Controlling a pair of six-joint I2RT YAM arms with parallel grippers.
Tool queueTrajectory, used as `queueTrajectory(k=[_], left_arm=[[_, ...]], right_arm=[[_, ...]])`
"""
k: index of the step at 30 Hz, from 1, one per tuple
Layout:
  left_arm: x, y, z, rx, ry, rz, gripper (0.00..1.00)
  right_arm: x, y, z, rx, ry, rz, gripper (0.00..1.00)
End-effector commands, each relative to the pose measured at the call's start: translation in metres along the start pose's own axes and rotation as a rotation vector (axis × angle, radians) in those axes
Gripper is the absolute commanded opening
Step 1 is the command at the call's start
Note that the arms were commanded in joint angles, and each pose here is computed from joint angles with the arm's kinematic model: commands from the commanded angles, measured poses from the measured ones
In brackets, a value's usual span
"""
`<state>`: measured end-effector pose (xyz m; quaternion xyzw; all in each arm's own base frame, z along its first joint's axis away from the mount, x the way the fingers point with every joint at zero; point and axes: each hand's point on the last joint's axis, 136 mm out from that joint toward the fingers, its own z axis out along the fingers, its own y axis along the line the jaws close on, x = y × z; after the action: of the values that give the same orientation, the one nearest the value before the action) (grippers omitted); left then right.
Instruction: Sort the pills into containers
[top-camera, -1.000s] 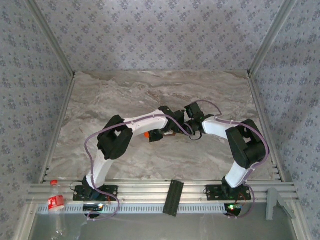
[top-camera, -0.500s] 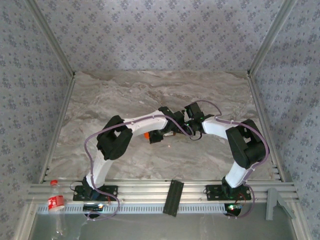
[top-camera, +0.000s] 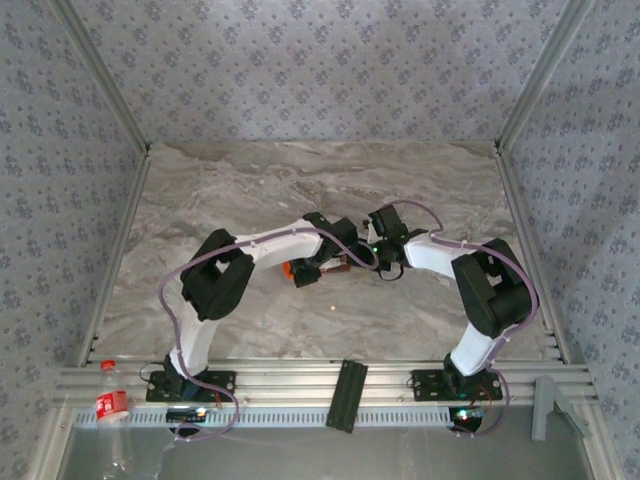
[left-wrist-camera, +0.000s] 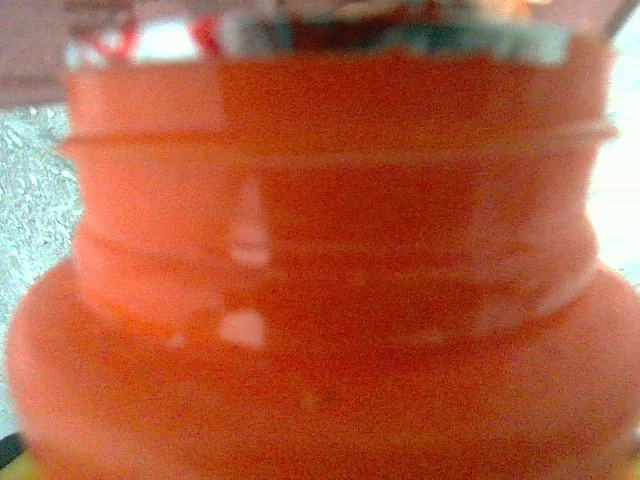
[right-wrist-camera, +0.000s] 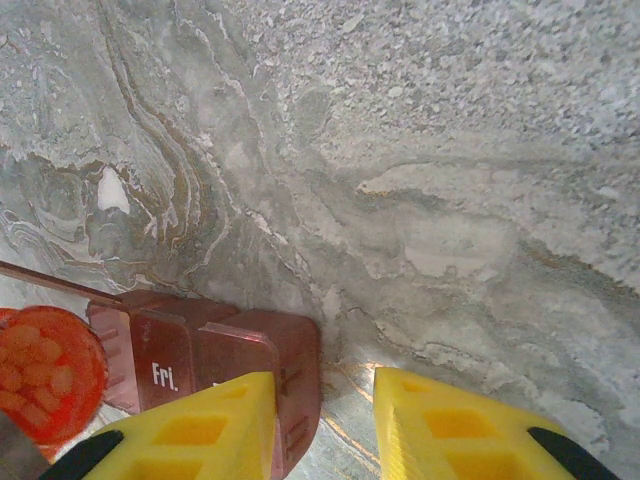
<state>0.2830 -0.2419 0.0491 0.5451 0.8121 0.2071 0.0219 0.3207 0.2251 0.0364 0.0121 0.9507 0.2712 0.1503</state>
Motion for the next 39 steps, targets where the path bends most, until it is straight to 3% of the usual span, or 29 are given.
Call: queueTrajectory(k=[1, 21, 32, 39], left_arm=[[0.000, 0.010, -0.015, 0.024, -0.081, -0.083, 0.00], [-0.004, -0.003, -0.013, 0.157, -0.254, -0.186, 0.00], [-0.011, 0.005, -0.019, 0.206, -0.384, -0.282, 0.00], [-0.030, 0.013, -0.024, 0.221, -0.538, -0.353, 0.00]], right_arm=[[0.006, -0.005, -0.004, 0.026, 0.021, 0.017, 0.33], [-0.005, 0.000, -0.014, 0.053, 0.008, 0.004, 0.33], [-0.022, 0.013, -0.033, 0.063, -0.013, -0.024, 0.46], [-0.037, 0.016, -0.054, 0.080, -0.044, -0.021, 0.51]])
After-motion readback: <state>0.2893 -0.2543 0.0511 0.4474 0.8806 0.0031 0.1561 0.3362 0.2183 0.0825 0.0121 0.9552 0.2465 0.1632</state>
